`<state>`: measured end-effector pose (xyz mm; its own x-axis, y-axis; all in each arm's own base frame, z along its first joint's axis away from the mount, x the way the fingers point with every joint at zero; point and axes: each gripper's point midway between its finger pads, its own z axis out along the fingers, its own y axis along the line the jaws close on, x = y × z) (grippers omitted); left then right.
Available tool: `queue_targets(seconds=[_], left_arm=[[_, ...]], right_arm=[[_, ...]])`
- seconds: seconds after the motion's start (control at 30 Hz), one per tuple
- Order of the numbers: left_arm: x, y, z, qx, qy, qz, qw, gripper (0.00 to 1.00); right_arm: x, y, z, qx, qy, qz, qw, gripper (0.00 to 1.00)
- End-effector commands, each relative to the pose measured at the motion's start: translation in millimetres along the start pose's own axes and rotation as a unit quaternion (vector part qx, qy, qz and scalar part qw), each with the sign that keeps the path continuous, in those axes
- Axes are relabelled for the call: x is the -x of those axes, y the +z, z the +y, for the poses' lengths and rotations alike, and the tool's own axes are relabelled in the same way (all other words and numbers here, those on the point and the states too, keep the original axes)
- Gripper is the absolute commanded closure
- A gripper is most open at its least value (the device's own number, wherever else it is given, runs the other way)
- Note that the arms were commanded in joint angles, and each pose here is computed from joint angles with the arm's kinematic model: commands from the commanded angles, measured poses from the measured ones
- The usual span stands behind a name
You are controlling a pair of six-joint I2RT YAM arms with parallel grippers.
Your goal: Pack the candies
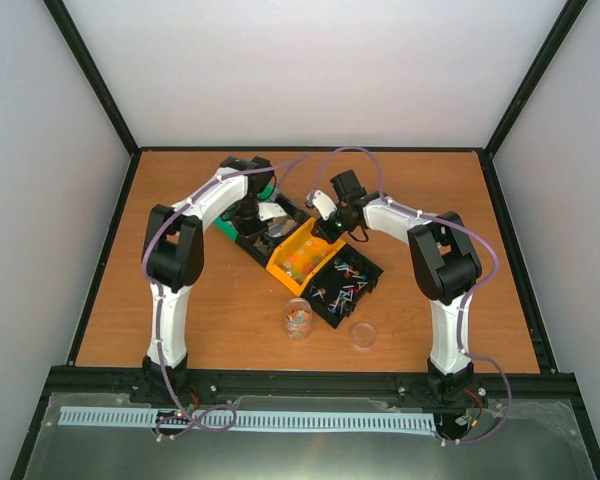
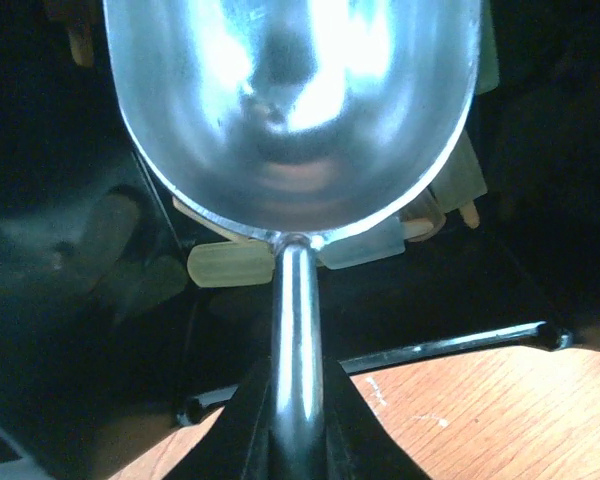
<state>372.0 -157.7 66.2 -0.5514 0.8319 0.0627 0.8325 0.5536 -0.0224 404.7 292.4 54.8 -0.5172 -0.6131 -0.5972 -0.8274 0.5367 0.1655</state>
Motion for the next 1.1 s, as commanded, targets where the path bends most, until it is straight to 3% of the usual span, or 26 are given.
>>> queue_targets(seconds=[0.0, 0.4, 1.07], left_arm=[[55.9, -18.2, -18.1, -0.022, 0.046, -0.153, 0.987, 0.99], [32.1, -24.9, -24.3, -0.046, -0.003, -0.238, 0.97, 0.99], [-39.5, -8.6, -8.6, -0.017, -0.042, -0.232, 0.972, 0.99]], right_arm=[[12.0, 1.0, 27.6, 0.042, -0.071, -0.029, 0.996, 0.94], [6.6, -5.9, 11.5, 0.029, -0.038, -0.028, 0.998, 0.93], [-0.3, -19.2, -5.0, 0.009, -0.016, -0.024, 1.0, 0.88]])
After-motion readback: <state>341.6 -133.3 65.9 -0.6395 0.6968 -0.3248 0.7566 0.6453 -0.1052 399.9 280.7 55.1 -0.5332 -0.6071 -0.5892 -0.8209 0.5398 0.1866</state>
